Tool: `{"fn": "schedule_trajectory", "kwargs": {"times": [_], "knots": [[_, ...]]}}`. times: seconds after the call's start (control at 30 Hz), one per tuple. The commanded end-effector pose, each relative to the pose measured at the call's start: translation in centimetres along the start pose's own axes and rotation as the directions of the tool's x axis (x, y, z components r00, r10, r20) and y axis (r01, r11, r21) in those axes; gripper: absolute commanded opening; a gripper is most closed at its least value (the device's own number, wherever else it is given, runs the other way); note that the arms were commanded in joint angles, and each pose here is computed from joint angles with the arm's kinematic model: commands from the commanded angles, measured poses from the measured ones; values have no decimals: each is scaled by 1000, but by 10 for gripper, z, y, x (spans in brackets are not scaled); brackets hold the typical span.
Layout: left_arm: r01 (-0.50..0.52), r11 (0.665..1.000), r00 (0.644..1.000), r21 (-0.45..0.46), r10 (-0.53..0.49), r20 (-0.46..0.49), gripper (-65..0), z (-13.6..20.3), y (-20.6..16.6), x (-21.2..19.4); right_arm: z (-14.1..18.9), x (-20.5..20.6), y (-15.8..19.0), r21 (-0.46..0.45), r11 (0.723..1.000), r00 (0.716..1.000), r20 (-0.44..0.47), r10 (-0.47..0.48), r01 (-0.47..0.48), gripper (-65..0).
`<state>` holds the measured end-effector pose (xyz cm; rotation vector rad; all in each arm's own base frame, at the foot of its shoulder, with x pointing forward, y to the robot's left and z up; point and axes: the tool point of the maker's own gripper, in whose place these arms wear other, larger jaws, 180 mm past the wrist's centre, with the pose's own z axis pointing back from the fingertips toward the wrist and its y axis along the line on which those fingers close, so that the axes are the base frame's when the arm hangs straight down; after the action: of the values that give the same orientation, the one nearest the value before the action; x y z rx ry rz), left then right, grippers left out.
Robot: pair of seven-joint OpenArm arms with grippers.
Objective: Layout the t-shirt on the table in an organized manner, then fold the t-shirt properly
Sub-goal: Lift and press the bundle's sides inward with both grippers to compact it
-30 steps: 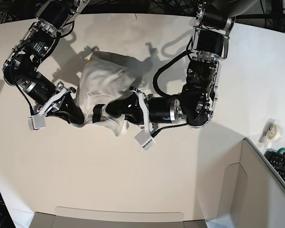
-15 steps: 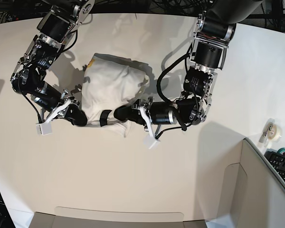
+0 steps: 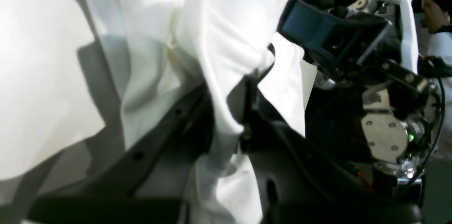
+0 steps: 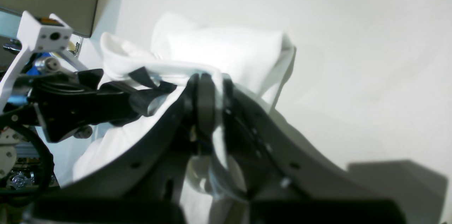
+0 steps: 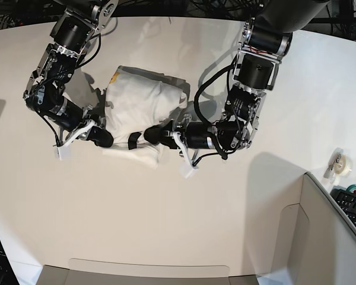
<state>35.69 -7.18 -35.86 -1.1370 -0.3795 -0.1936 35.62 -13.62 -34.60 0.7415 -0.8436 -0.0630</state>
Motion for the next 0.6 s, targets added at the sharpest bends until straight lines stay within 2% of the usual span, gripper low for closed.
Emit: {"fn": "schedule_trajectory", "kwargs": {"times": [0.0, 0.43, 0.47, 0.57], "knots": [[41, 999, 998, -33, -40, 44, -650, 2, -16, 24, 2, 24, 9, 23, 999, 997, 68, 32, -34, -650], [67, 997, 996, -40, -64, 62, -644, 5, -24, 39, 1, 23, 10, 29, 999, 997, 67, 30, -32, -650], [67, 997, 996, -40, -64, 62, -628, 5, -24, 39, 1, 23, 10, 29, 999, 997, 67, 30, -32, -650], [66, 997, 996, -40, -64, 64, -529, 5, -24, 39, 1, 23, 10, 29, 999, 997, 67, 30, -32, -650]]}}
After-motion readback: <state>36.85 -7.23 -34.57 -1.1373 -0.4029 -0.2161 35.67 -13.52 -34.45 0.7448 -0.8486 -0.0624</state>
